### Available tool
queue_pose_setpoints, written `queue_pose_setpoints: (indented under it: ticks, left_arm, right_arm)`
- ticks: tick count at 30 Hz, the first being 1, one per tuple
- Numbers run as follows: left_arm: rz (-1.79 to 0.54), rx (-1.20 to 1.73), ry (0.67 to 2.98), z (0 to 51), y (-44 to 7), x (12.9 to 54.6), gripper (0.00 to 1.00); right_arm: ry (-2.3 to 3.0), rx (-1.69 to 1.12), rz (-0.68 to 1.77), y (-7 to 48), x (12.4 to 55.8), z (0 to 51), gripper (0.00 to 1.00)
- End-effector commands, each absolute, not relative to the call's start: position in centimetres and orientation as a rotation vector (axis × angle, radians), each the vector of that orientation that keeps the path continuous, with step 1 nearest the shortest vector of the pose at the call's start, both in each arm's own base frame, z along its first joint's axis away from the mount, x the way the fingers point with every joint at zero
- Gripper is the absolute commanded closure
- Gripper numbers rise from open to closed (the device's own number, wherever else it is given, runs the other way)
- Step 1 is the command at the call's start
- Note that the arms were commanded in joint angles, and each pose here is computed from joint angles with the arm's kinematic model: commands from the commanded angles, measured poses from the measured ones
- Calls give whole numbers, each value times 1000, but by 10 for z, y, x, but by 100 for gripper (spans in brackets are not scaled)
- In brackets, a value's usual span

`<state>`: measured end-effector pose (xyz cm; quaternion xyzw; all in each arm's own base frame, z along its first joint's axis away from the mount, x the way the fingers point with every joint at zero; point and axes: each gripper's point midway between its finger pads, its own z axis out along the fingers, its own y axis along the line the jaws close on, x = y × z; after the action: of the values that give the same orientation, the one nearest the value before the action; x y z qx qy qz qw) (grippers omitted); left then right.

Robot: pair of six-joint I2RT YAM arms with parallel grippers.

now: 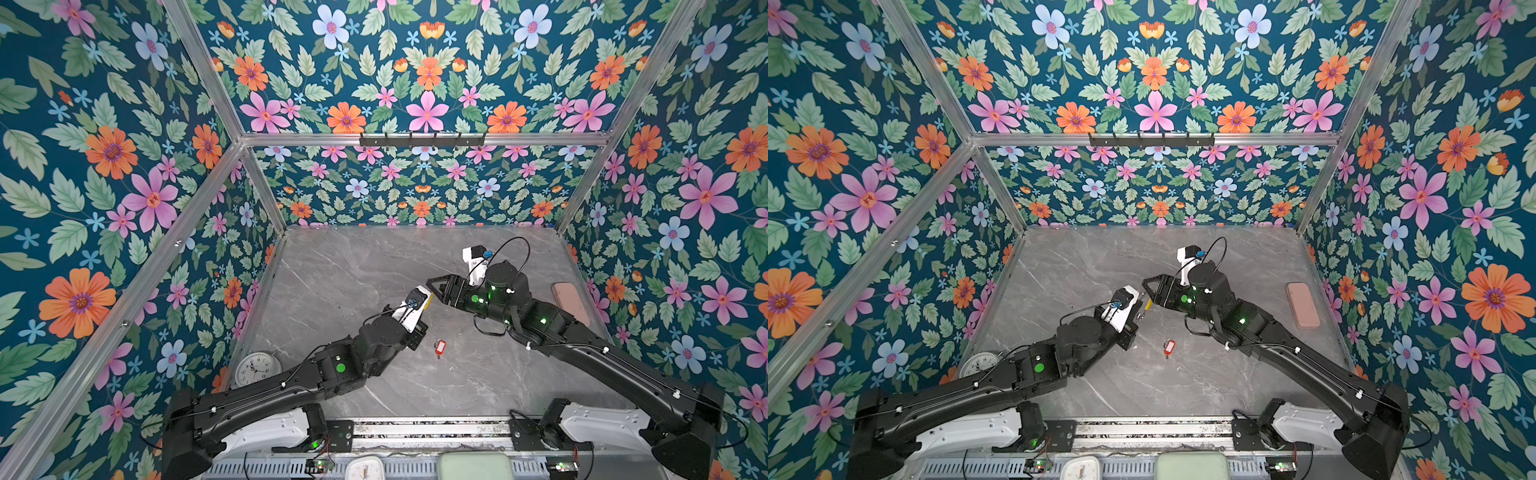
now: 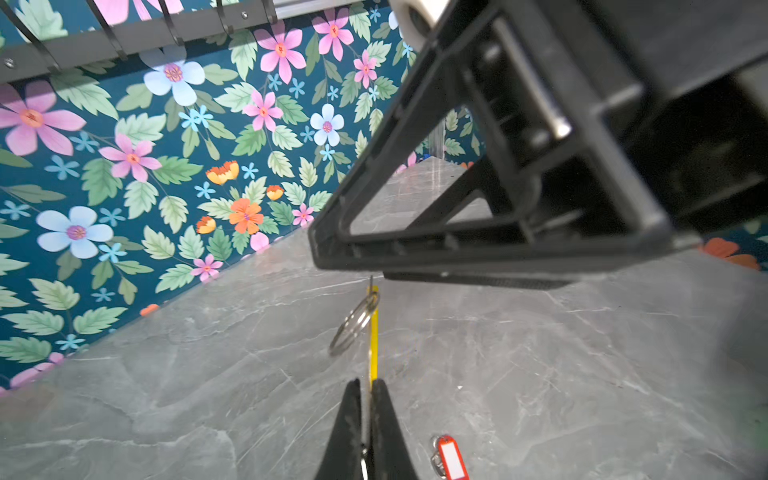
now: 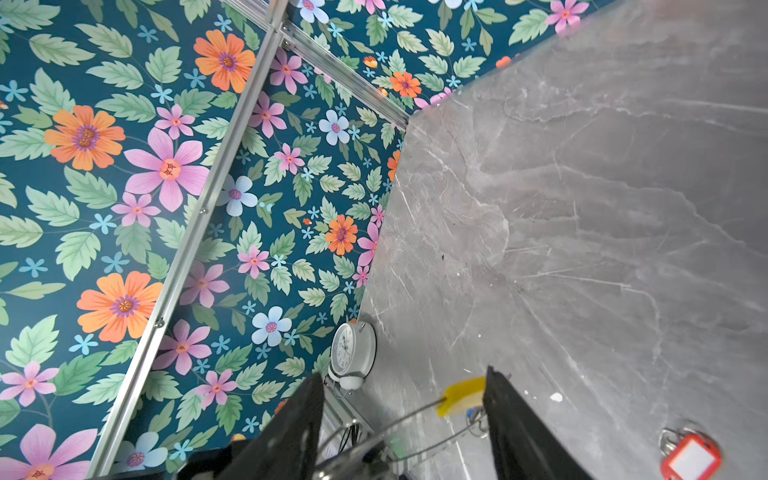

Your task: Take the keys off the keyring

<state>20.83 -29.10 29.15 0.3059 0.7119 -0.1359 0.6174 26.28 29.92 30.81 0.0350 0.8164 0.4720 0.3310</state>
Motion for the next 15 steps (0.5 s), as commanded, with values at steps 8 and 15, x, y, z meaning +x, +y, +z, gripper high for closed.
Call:
queue_pose_setpoints:
  ticks: [8,15]
  left_arm:
    - [-68,696,1567,293,-296,213,100]
    - [19,724,1545,291,-301,212,100]
  right_arm:
    - [2154,145,1360,316,260,304,50]
    - [2168,147,1386,320,258,301,54]
